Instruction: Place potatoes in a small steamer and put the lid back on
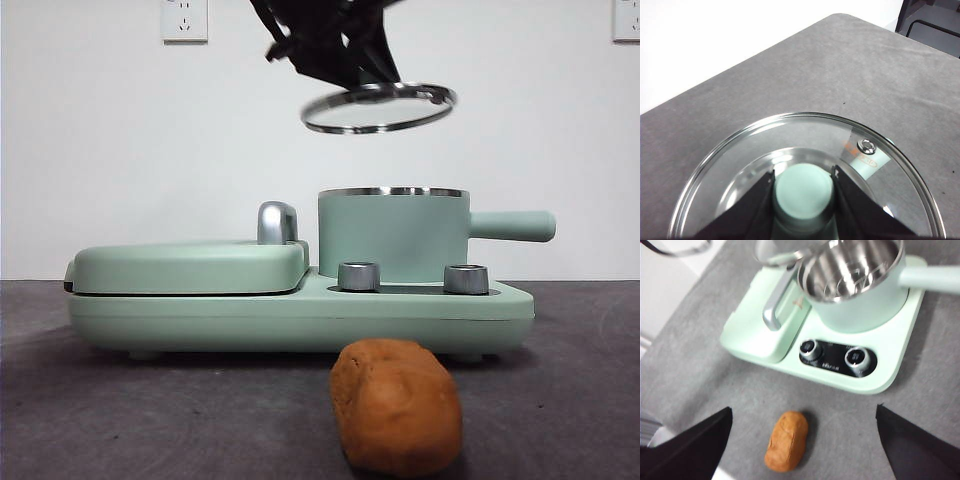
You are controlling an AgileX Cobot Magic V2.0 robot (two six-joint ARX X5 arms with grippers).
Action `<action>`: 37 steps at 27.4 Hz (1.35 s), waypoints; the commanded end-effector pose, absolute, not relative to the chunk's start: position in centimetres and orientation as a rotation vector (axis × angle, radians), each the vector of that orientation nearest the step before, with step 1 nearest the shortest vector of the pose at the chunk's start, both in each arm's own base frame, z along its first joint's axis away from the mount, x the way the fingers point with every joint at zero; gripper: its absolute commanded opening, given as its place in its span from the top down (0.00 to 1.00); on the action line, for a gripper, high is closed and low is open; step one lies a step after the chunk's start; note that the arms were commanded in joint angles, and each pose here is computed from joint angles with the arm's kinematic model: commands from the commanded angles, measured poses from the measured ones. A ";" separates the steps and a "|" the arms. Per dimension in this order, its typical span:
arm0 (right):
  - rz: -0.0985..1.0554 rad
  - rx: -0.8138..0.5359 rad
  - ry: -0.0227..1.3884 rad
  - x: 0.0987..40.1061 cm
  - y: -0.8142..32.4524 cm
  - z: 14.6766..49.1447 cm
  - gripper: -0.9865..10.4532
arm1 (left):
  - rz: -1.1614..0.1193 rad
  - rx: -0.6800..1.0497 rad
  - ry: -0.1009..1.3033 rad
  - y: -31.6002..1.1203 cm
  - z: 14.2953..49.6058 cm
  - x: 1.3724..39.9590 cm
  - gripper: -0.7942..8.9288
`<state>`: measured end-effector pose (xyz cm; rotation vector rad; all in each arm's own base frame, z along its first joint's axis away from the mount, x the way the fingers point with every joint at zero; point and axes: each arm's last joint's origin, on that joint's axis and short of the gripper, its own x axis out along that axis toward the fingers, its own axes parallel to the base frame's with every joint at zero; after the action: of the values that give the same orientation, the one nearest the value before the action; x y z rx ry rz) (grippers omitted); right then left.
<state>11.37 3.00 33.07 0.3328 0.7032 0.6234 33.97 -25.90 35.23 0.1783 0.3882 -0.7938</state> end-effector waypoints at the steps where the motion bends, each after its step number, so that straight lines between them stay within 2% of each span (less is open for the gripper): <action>1: 0.627 0.340 0.745 12.0 3.8 33.2 0.51 | -0.779 0.168 0.373 -25.2 36.4 34.1 0.91; 7: 0.621 0.284 0.874 13.5 6.7 32.0 0.51 | -0.743 0.217 0.421 -23.1 36.6 34.4 0.91; 16: 0.628 0.199 1.023 15.7 13.3 29.1 0.51 | -0.681 0.222 0.452 -20.3 37.1 35.2 0.91; 24: 0.532 0.138 1.229 17.2 18.4 24.0 0.51 | -0.628 0.207 0.438 -18.1 37.9 35.6 0.91; 33: 0.518 0.027 1.380 17.6 22.9 17.9 0.51 | -0.601 0.202 0.460 -17.0 37.8 36.0 0.91; 34: 0.507 0.018 1.395 17.6 23.0 17.3 0.55 | -0.599 0.202 0.460 -16.9 37.8 36.0 0.91; 37: 0.499 -0.002 1.416 17.5 23.4 16.6 0.78 | -0.599 0.201 0.461 -16.9 37.8 36.1 0.91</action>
<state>17.45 22.73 16.56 -0.0018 1.4218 0.4931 36.32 -16.92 36.05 0.2042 0.5334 -0.5933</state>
